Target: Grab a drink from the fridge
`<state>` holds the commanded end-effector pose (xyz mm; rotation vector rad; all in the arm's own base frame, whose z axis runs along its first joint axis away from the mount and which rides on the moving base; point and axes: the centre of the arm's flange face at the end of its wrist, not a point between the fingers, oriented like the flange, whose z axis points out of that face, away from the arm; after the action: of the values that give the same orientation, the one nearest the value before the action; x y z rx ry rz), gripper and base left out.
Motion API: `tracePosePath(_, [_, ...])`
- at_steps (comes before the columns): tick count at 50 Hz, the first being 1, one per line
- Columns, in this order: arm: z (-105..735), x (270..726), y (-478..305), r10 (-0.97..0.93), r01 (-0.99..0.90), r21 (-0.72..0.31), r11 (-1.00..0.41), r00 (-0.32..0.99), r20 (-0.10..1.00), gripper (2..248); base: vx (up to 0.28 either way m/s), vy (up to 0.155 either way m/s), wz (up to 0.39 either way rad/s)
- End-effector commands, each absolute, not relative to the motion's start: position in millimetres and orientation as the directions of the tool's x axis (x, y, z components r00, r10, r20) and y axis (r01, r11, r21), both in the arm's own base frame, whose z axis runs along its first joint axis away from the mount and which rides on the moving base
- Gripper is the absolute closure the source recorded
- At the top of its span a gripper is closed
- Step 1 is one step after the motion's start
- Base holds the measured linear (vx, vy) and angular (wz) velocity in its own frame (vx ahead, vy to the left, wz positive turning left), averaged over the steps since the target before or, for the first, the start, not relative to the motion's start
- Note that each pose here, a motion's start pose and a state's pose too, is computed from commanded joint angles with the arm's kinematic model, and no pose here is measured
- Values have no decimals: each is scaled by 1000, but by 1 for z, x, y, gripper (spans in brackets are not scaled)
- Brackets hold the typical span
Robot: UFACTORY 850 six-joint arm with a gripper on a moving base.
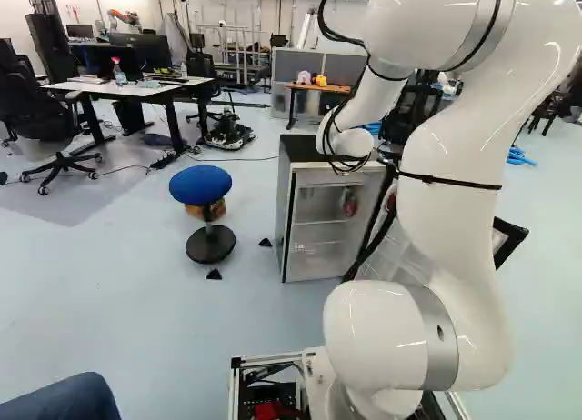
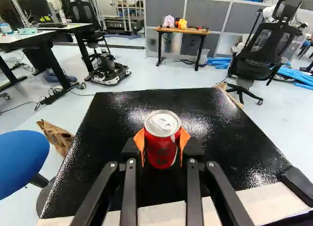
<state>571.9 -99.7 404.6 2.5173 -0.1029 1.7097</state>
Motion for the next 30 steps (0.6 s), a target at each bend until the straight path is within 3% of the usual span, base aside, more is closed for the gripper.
tracePosePath(24, [404,572,-100,-3,-110,42,-993,377,926,159,0,0,0])
tracePosePath(25, [404,572,-100,-3,-110,42,-993,377,926,136,0,0,0])
tracePosePath(30, [404,572,-100,-3,-110,42,-993,377,926,136,0,0,0])
